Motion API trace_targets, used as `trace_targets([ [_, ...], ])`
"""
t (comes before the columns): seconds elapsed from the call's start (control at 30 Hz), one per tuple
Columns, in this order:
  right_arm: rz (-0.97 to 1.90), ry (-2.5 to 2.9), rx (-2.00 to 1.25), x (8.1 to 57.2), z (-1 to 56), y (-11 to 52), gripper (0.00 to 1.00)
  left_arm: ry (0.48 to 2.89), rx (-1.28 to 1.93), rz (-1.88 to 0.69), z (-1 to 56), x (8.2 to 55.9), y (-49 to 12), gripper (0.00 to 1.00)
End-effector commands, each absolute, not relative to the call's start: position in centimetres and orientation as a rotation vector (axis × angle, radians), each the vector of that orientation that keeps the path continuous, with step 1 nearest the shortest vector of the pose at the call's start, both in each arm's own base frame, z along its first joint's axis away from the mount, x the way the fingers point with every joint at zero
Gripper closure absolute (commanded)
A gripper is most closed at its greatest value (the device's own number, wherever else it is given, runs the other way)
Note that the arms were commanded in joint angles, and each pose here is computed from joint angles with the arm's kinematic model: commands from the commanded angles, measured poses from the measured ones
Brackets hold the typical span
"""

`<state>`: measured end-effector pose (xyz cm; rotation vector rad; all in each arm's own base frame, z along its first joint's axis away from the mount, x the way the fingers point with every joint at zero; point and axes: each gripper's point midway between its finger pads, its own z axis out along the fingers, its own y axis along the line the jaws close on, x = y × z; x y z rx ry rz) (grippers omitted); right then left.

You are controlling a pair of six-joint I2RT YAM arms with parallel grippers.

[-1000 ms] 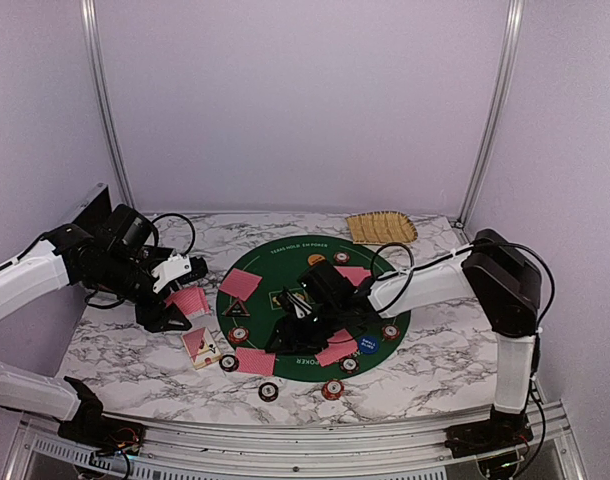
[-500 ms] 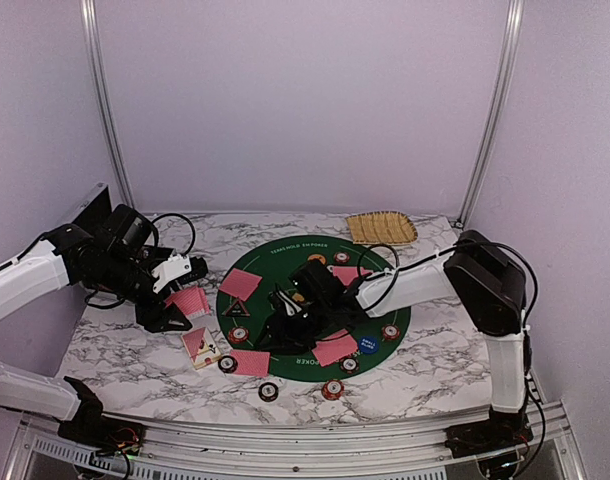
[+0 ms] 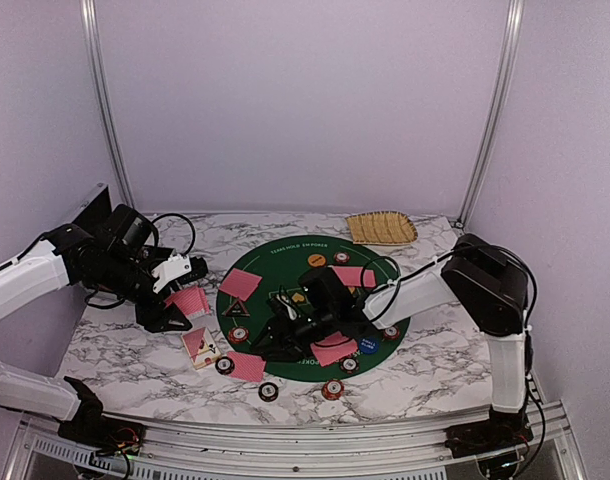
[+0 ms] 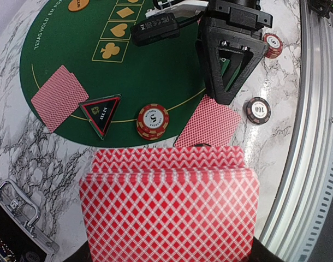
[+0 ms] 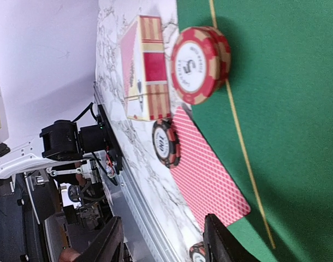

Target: Distribute texas hold em gaming equipment

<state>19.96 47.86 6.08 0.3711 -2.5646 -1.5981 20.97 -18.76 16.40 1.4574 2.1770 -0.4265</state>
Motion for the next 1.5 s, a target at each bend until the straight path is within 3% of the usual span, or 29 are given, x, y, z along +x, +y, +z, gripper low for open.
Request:
trace_targets([
  [0.0,-1.790,-2.468,0.450,19.4,11.0,49.4,0.52,2.144,1.456,-0.442,17.5,21.0,-18.9,1.00],
  [0.13,-1.744,-2.532,0.514,19.4,10.7,49.5,0.51,2.144,1.456,-0.442,17.5,20.9,-18.9,1.00],
  [0.27,-1.613,-2.803,0.697,21.5,11.7,48.1,0.41,2.144,1.458,-0.449,17.5,20.8,-19.0,1.00],
  [0.4,-1.781,-2.798,0.773,22.2,16.3,48.5,0.32,2.140,1.462,-0.456,17.5,20.8,-19.0,1.00],
  [0.63,-2.071,-2.545,0.624,21.8,21.4,50.8,0.22,2.124,1.491,-0.487,17.5,20.5,-19.5,1.00],
  [1.47,-2.084,-2.327,0.571,20.0,19.8,58.7,0.18,2.114,1.524,-0.494,17.4,20.7,-20.8,1.00],
])
